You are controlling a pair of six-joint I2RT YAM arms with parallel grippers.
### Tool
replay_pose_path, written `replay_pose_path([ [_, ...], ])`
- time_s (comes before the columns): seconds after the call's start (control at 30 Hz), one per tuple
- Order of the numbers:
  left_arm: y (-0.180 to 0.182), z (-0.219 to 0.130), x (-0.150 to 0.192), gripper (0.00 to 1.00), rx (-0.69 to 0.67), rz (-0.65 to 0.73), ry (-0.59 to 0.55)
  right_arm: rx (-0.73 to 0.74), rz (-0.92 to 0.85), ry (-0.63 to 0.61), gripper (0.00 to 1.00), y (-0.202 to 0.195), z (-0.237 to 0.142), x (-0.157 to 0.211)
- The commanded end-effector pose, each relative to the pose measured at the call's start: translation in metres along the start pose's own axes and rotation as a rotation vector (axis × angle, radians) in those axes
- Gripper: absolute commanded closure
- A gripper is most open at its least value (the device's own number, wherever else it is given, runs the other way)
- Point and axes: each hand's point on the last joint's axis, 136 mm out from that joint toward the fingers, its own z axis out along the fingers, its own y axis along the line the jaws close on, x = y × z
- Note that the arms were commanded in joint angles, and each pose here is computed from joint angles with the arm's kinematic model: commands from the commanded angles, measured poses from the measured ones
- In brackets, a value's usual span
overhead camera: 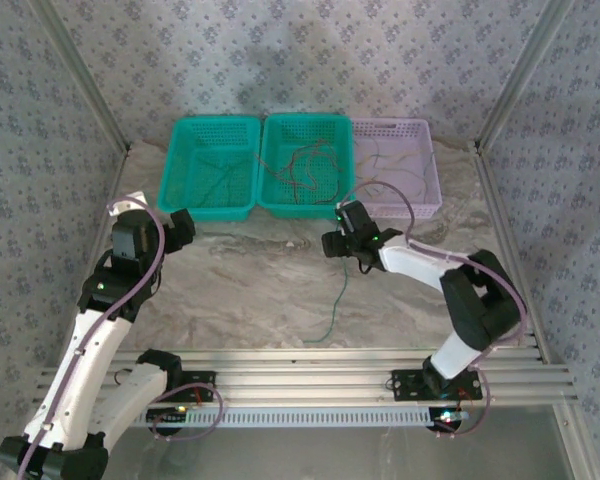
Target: Untangle the cables
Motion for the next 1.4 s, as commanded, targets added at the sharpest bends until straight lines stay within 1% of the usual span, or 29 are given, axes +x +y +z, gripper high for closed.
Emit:
replay_pose_path([
  [0.0, 0.001, 0.001, -0.001, 0.0, -0.008, 0.02, -0.014, -0.016, 0.024, -0.028, 0.23, 0.006, 0.013, -0.017],
  [0.1, 0.001, 0.001, -0.001, 0.0, -0.009, 0.022, -0.015, -0.019, 0.043, -0.02, 0.26, 0.004, 0.026, -0.018],
  [0.17, 0.001, 0.001, -0.002, 0.0, -0.009, 0.023, -0.017, -0.019, 0.053, -0.015, 0.3, 0.002, 0.033, -0.018],
  [0.23, 0.0, 0.001, -0.001, 0.0, -0.009, 0.025, -0.015, -0.02, 0.064, -0.001, 0.36, -0.001, 0.04, -0.016],
  [0.3, 0.001, 0.001, -0.002, 0.0, -0.009, 0.024, -0.017, -0.026, 0.069, 0.003, 0.47, -0.001, 0.043, -0.016],
  [0.37, 0.001, 0.001, -0.001, 0.0, -0.01, 0.025, -0.018, -0.038, 0.07, 0.001, 0.63, 0.0, 0.042, -0.017],
  [0.4, 0.001, 0.001, -0.001, 0.0, -0.01, 0.025, -0.018, -0.041, 0.07, -0.004, 0.67, 0.0, 0.041, -0.018],
  [0.47, 0.0, 0.001, -0.001, 0.0, -0.008, 0.026, -0.016, -0.051, 0.068, -0.01, 0.75, 0.003, 0.039, -0.02],
  [0.6, 0.0, 0.001, -0.001, 0.0, -0.008, 0.026, -0.017, -0.063, 0.058, -0.016, 0.88, 0.006, 0.031, -0.023],
  [0.73, 0.0, 0.0, -0.002, 0.0, -0.006, 0.025, -0.019, -0.077, 0.04, -0.051, 0.99, 0.012, 0.013, -0.029],
  [0.9, 0.0, 0.001, -0.001, 0.0, -0.005, 0.026, -0.017, -0.085, 0.014, -0.114, 1.0, 0.022, -0.021, -0.041],
  [1.03, -0.001, 0.001, -0.002, 0.0, -0.003, 0.026, -0.02, -0.095, -0.022, -0.2, 1.0, 0.036, -0.059, -0.063],
  [1.23, -0.001, 0.0, -0.003, 0.0, -0.001, 0.024, -0.022, -0.165, -0.078, -0.327, 1.0, 0.073, -0.113, -0.116],
  [1.27, -0.001, 0.0, -0.003, 0.0, -0.001, 0.023, -0.022, -0.182, -0.085, -0.366, 1.0, 0.082, -0.127, -0.135],
  [1.37, 0.0, 0.0, -0.003, 0.0, -0.007, 0.024, -0.021, -0.224, -0.105, -0.413, 1.0, 0.103, -0.141, -0.165],
])
